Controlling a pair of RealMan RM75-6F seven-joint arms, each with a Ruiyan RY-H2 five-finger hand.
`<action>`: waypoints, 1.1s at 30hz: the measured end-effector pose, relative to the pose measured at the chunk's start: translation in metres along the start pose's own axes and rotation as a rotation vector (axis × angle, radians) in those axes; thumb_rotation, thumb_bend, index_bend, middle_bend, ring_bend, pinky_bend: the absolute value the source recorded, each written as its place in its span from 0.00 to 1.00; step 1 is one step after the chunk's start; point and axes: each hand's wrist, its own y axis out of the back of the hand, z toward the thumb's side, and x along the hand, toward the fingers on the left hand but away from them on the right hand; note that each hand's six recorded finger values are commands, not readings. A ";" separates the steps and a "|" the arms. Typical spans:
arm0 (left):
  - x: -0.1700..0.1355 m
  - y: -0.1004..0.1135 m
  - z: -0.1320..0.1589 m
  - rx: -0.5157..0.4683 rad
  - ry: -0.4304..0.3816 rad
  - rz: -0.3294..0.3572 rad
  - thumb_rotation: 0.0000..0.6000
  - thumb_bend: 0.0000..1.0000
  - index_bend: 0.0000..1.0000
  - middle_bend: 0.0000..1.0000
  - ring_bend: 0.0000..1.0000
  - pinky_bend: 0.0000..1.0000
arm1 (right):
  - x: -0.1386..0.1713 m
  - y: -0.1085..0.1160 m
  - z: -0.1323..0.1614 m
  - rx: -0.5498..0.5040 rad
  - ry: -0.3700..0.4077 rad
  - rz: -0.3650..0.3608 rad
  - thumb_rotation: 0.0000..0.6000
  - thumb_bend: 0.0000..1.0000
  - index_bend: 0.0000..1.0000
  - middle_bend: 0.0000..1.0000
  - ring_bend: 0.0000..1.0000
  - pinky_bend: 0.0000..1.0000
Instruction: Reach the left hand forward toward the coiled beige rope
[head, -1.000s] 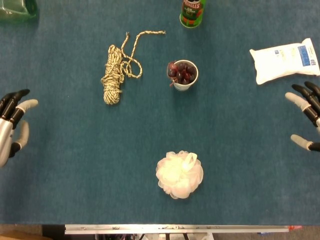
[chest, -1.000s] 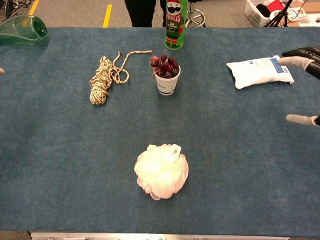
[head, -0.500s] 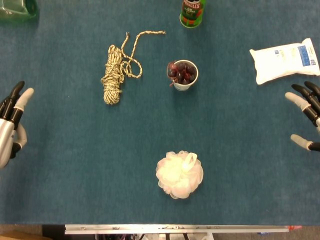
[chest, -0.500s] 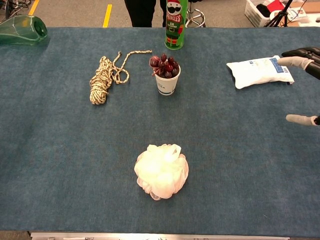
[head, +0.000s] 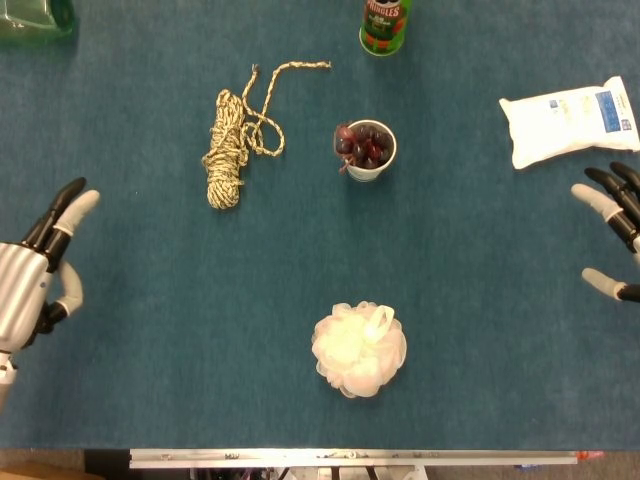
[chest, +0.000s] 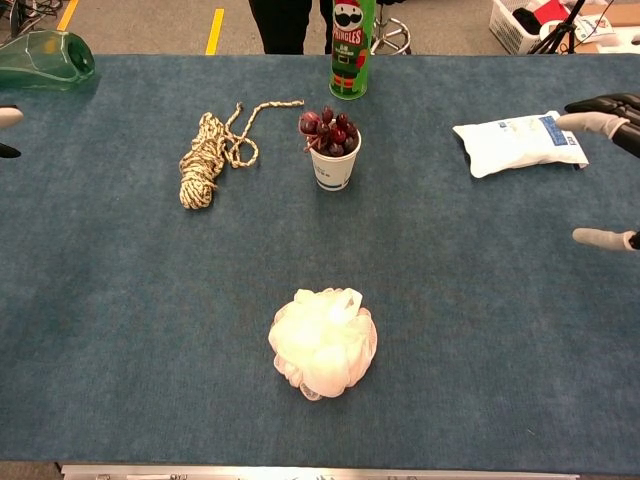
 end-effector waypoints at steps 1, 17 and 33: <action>0.001 0.000 0.003 -0.020 -0.010 -0.005 1.00 0.91 0.00 0.00 0.20 0.89 | 0.000 0.000 0.000 0.000 0.000 0.000 1.00 0.00 0.20 0.14 0.08 0.24; 0.047 -0.017 0.056 -0.205 -0.192 -0.069 1.00 0.91 0.00 0.00 0.21 0.88 | 0.000 0.002 -0.002 -0.003 -0.003 -0.003 1.00 0.00 0.21 0.14 0.08 0.24; 0.063 -0.025 0.094 -0.760 -0.286 -0.301 1.00 0.91 0.00 0.00 0.22 0.88 | -0.001 0.001 -0.002 -0.002 -0.006 -0.002 1.00 0.00 0.21 0.14 0.08 0.24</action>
